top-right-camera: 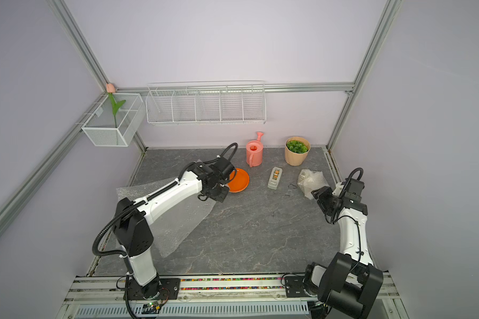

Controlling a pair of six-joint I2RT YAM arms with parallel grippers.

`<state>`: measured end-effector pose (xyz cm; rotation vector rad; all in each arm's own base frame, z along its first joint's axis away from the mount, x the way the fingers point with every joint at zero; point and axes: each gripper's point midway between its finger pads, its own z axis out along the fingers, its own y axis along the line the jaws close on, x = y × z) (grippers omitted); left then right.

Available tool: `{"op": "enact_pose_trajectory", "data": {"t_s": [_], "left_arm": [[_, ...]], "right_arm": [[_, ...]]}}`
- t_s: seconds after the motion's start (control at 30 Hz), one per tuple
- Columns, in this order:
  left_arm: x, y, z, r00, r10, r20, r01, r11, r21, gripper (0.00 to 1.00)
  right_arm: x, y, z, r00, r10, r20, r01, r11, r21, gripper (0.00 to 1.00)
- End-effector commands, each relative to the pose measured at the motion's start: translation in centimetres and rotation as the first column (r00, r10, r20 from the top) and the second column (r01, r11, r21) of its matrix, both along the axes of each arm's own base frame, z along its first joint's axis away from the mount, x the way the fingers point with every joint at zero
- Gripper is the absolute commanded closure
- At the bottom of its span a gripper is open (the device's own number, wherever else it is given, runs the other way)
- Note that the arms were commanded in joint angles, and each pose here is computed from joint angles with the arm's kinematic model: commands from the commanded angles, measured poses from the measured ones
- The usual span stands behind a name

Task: Wrap dinner plates in bubble wrap
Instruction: Place the bubble wrap at the center of the board.

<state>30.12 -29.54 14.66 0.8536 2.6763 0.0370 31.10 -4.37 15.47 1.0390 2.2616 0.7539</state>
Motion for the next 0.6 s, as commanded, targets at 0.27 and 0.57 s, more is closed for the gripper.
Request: {"op": "enact_pose_trajectory", "data": {"t_s": [0.27, 0.57], "left_arm": [[-12.9, -16.1, -3.5, 0.882, -0.425, -0.201, 0.398, 0.903, -0.165, 1.0], [-16.7, -19.1, -3.6, 0.81, -0.549, -0.206, 0.487, 0.826, -0.283, 0.54]], "right_arm": [[-0.2, 1.0, 0.8, 0.999, 0.038, 0.011, -0.038, 0.999, -0.004, 0.44], [1.0, 3.1, 1.7, 0.994, 0.106, 0.035, -0.106, 0.994, -0.014, 0.44]]}}
